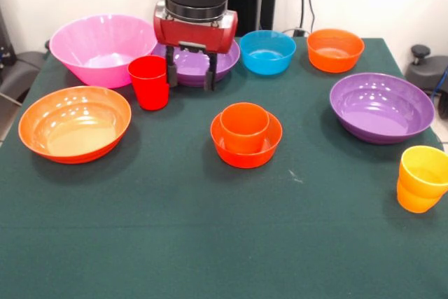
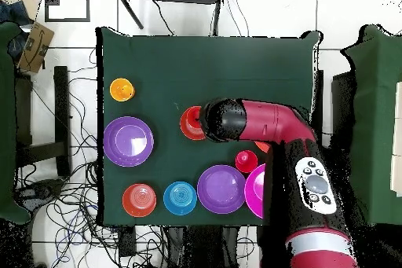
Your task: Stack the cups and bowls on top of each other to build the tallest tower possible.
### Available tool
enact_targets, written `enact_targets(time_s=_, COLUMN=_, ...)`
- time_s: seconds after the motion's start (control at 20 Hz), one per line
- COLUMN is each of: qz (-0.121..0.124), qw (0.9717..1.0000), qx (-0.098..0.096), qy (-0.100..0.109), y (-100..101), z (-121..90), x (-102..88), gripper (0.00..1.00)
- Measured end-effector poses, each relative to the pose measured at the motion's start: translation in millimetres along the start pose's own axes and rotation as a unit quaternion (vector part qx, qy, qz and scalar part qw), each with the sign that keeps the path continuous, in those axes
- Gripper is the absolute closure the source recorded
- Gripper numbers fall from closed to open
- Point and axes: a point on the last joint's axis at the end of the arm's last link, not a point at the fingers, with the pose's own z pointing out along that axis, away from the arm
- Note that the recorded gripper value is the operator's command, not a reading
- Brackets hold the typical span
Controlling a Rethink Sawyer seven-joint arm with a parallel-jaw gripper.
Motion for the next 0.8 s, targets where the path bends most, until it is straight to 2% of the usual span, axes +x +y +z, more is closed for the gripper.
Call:
enact_targets(time_s=0.4, qz=-0.027, qw=0.9996, qx=-0.003, qy=0.008, y=14, z=9, x=11.7, gripper=0.0)
enact_targets(time_s=0.55, qz=-0.037, qw=0.9993, qx=-0.004, qy=0.007, y=17, z=11, x=12.0, gripper=0.0)
enact_targets(time_s=0.8, qz=-0.041, qw=0.9991, qx=-0.009, qy=0.003, y=14, z=12, x=9.2, gripper=0.0)
